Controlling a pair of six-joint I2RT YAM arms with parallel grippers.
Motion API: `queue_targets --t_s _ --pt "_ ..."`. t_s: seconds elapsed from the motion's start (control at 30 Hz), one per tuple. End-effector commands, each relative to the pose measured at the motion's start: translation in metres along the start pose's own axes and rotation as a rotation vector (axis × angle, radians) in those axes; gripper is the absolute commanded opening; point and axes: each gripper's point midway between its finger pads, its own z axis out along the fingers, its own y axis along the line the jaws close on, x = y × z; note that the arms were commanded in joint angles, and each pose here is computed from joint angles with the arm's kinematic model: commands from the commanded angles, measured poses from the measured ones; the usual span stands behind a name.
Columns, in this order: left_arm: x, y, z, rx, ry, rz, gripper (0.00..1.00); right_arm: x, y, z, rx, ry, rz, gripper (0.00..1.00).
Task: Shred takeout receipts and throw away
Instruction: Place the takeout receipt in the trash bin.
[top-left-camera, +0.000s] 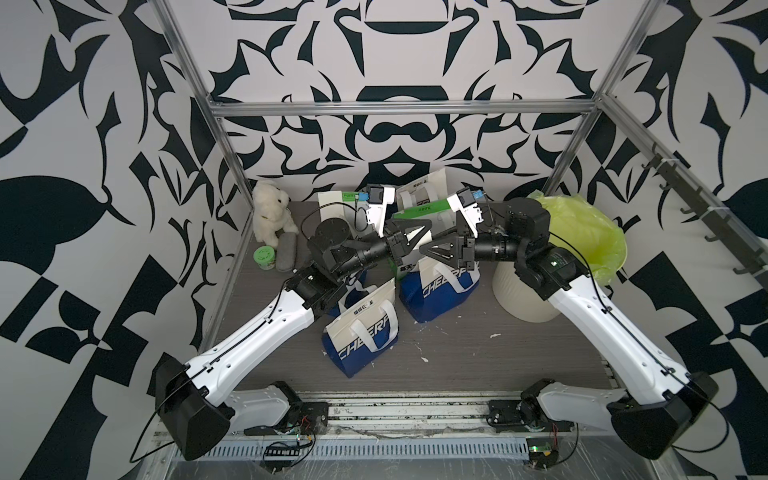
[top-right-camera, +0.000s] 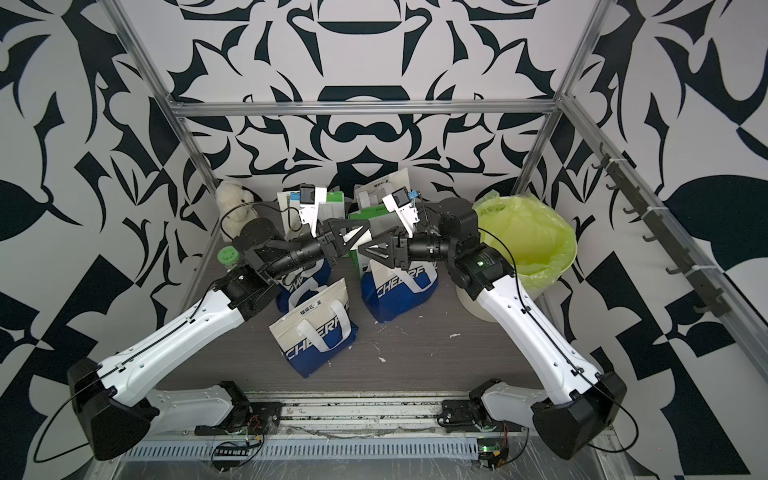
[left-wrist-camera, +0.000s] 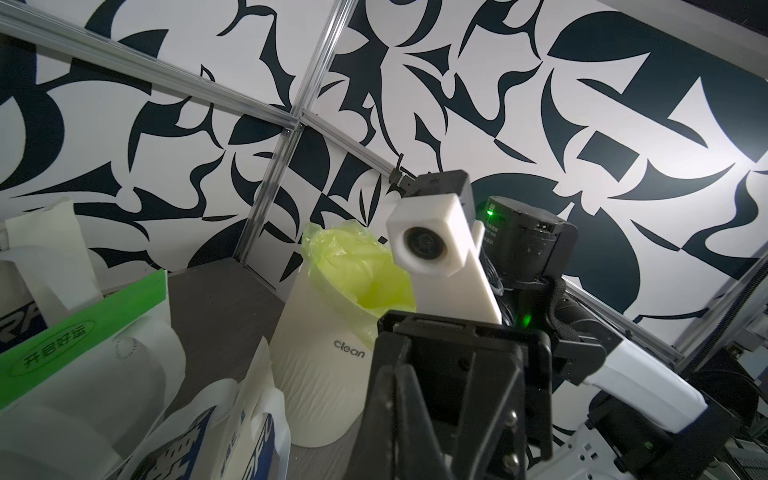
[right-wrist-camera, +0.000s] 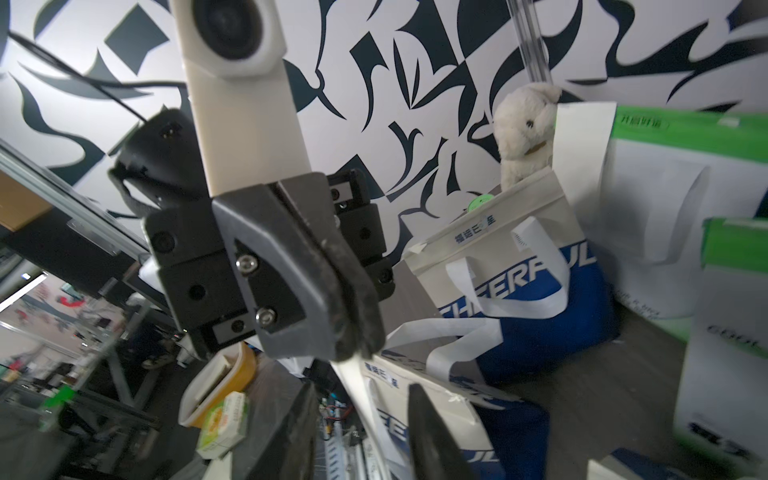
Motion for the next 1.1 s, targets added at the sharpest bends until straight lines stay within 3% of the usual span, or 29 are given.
queue_targets --t_s 0.0,0.1,0.17,0.2,0.23,0.27,0.3,0.47,0.57,0.77,0.93,1.07 --pt "0.004 -0.002 0.001 0.023 0.007 -0.002 0.0 -0.025 0.019 -0.007 -0.005 -0.081 -0.075 0.25" --pt "0.01 0.002 0.001 0.014 0.021 0.003 0.0 -0.027 0.011 -0.006 0.021 -0.102 -0.054 0.0" --pt "0.012 0.004 0.0 0.006 0.023 0.014 0.0 -0.026 0.006 -0.005 0.034 -0.106 -0.021 0.0" --pt "0.013 0.004 -0.001 0.005 0.025 0.026 0.1 -0.026 0.004 -0.005 0.042 -0.106 -0.007 0.0" --pt "0.013 0.006 -0.003 -0.011 0.022 0.042 0.46 -0.025 0.0 -0.005 0.063 -0.104 0.01 0.0" --pt "0.011 0.012 -0.005 -0.052 0.012 0.055 0.94 -0.025 -0.004 -0.006 0.093 -0.105 0.025 0.0" --pt "0.007 0.019 -0.008 -0.102 -0.006 0.064 0.99 -0.025 -0.008 -0.008 0.128 -0.104 0.037 0.0" --pt "-0.015 0.051 -0.044 -0.376 -0.133 0.171 0.99 -0.026 -0.034 -0.034 0.391 -0.098 0.041 0.0" --pt "-0.015 0.06 -0.06 -0.471 -0.097 0.251 0.99 -0.035 -0.053 -0.068 0.579 -0.131 0.07 0.0" --pt "0.005 0.062 -0.071 -0.504 0.062 0.355 0.99 -0.039 -0.113 -0.179 1.008 -0.25 0.292 0.0" --pt "0.013 0.061 -0.076 -0.496 0.104 0.387 0.99 -0.014 -0.153 -0.25 1.19 -0.316 0.499 0.0" --pt "0.017 0.061 -0.077 -0.497 0.148 0.417 0.99 0.001 -0.17 -0.27 1.259 -0.3 0.562 0.0"
